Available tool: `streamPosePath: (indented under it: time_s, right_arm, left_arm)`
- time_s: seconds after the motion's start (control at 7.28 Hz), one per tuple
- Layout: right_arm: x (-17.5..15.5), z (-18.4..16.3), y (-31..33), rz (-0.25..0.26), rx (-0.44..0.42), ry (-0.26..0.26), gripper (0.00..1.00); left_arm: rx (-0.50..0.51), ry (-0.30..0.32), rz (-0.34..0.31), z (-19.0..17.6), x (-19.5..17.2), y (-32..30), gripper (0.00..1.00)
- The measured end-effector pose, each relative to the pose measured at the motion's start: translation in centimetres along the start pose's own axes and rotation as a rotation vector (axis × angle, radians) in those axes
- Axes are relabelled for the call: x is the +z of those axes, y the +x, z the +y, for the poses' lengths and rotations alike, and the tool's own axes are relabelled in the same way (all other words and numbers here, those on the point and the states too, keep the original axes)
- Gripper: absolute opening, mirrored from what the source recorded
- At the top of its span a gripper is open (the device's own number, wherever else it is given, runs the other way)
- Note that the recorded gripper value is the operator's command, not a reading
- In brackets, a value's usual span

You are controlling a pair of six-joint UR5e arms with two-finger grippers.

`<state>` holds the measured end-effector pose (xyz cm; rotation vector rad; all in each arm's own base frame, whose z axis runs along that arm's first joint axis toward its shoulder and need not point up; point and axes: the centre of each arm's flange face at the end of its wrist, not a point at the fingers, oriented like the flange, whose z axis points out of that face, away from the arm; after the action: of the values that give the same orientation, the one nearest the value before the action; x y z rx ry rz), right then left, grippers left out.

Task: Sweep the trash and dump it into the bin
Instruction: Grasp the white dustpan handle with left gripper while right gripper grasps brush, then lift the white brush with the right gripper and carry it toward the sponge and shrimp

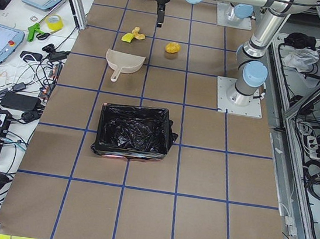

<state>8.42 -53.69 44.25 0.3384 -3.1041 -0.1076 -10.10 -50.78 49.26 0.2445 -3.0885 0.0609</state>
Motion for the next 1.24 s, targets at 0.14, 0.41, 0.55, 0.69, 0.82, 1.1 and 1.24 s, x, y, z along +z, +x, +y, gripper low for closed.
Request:
streamPosePath:
  time_s: [0.14, 0.41, 0.55, 0.69, 0.82, 1.1, 1.24]
  right_arm:
    - [2.3, -0.7, 4.1, 0.009, -0.051, -0.023, 0.99]
    - [7.6, -1.1, 11.1, 0.041, -0.157, -0.055, 0.93]
    - [10.7, -0.5, 13.7, 0.034, -0.199, -0.071, 0.92]
    - [13.7, 0.2, 15.6, 0.027, -0.239, -0.079, 0.91]
    - [16.0, 0.9, 16.8, 0.026, -0.272, -0.078, 0.89]
    - [18.6, 1.6, 17.7, 0.026, -0.315, -0.09, 0.82]
    - [19.5, 1.6, 17.9, 0.026, -0.324, -0.107, 0.8]
  left_arm:
    - [-0.074, -0.025, -0.004, -1.1, 1.4, -2.4, 1.0]
    - [-0.353, -0.012, -0.014, -2.9, 3.6, -5.7, 1.0]
    - [-0.498, 0.042, -0.006, -3.9, 4.5, -6.4, 1.0]
    - [-0.6, 0.083, 0.003, -4.9, 5.9, -6.9, 1.0]
    - [-0.689, 0.124, 0.017, -6.0, 7.4, -7.3, 1.0]
    - [-0.884, 0.152, 0.036, -8.0, 10.4, -7.7, 1.0]
    - [-0.979, 0.146, 0.04, -8.8, 11.4, -7.8, 1.0]
